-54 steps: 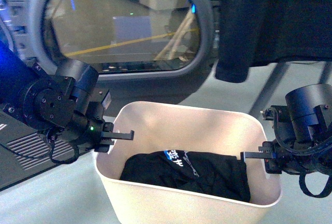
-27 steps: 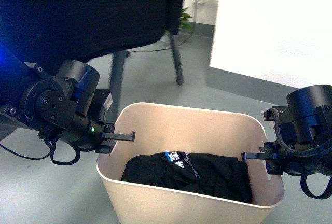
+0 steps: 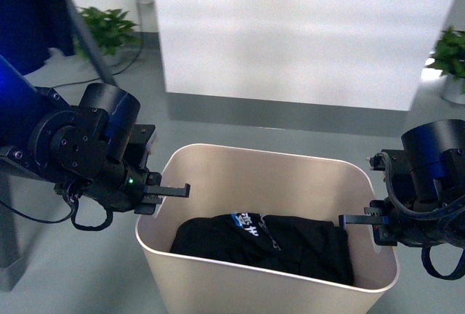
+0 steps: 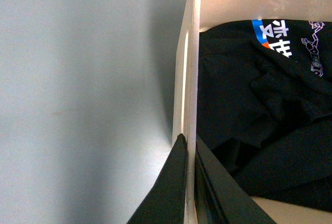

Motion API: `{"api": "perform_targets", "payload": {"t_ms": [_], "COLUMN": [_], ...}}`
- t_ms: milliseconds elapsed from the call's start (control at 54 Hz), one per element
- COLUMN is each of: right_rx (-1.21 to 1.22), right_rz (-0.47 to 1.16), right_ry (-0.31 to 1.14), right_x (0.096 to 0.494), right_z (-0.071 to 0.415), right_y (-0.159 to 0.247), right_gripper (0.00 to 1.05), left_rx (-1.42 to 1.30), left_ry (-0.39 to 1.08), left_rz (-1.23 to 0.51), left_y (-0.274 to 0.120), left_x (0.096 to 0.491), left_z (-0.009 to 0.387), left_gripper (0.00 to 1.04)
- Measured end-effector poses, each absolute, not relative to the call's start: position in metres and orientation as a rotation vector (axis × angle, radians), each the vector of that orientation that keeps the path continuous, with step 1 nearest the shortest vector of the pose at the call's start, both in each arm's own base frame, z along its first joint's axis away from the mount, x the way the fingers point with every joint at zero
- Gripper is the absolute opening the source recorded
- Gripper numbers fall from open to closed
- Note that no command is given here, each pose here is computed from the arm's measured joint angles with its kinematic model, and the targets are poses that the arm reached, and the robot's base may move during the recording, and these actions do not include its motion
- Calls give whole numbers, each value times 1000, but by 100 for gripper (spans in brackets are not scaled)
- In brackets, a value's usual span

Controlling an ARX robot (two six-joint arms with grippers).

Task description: Move hamper under clothes hanger

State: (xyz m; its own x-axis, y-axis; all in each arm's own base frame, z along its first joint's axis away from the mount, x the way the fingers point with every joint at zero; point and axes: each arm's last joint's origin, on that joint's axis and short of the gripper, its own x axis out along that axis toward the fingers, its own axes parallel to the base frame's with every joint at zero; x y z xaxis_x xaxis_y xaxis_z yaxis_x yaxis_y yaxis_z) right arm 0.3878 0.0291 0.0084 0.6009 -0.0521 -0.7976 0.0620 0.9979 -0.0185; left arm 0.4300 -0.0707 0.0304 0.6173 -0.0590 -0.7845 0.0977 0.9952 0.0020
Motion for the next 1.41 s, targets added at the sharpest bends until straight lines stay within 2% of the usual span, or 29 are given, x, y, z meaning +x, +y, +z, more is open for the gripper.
{"api": "perform_targets", "payload": {"t_ms": [278,500,704,871,1112,1409], "right_rx": [14,10,12,11,8,9], "right_rz": [-113,-54,-94,-8,-79,-65], "right_ry": [923,925,924,925,922,922], "right_x": [388,387,388,387,388,388], "right_z": [9,9,8,9,9,9], "right_y": [17,31,22,41,26,29], "right_gripper": [3,3,3,3,3,3], "left_rx": [48,49,46,39,48,48], "left_ry": [903,900,902,900,901,900], "left_rz": [-144,-80,-124,-50,-101,-88], "left_y": [-85,-69,-79,-58,-74,-71], "left_x": [427,430,429,432,430,430], "left_z": [30,31,31,31,31,31], "left_gripper": [4,4,4,4,4,4]}}
